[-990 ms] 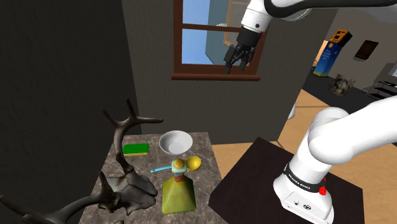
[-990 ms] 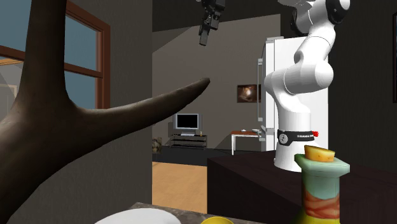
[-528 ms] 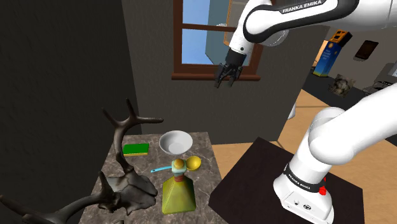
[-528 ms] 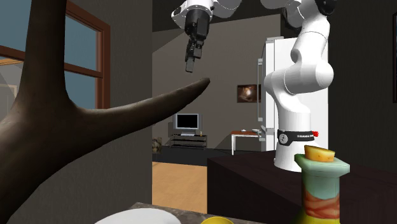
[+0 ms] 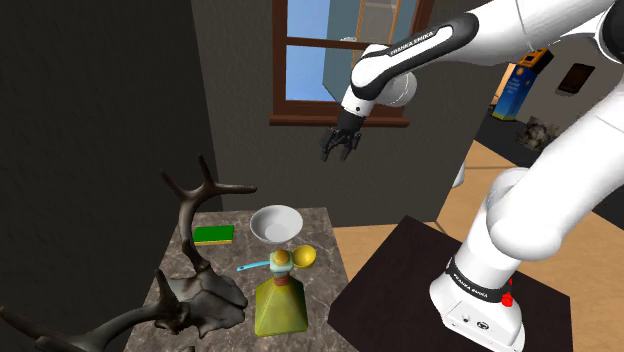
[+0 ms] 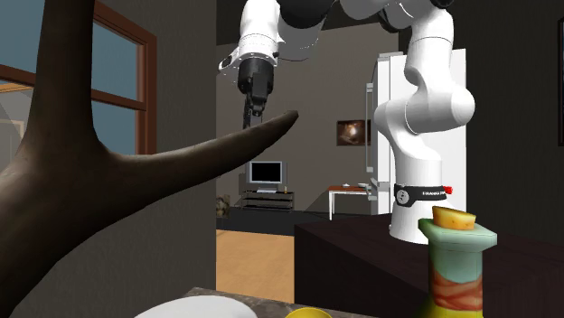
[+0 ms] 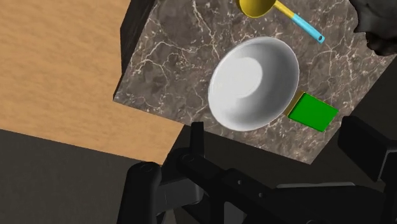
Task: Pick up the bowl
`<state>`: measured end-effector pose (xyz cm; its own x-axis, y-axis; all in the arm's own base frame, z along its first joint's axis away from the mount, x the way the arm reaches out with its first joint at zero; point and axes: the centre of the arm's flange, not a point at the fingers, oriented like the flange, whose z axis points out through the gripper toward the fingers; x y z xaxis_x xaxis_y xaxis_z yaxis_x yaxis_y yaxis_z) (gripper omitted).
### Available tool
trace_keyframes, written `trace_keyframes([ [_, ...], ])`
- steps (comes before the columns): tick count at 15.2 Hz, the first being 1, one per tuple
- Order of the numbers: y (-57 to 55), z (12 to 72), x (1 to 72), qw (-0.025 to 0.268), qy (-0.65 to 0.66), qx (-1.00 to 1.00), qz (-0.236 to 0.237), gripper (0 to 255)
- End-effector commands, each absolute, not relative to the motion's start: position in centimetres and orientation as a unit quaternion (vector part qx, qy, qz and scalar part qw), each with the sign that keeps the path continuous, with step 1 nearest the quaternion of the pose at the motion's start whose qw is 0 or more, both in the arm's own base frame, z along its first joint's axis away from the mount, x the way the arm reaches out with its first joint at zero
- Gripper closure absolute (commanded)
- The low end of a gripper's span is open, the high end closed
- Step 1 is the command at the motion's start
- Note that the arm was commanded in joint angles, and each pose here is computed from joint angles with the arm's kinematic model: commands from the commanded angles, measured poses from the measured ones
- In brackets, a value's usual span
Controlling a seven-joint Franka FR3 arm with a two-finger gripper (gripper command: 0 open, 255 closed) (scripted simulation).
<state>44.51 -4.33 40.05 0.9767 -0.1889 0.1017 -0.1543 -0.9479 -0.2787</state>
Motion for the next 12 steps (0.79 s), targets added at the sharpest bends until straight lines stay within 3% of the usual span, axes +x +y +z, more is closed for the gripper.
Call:
trace_keyframes([
  [1,-4.5,37.8,45.6,0.148,0.090,-0.983,-0.059,0],
  [12,-4.7,23.9,51.8,0.212,0.103,-0.971,-0.033,0],
])
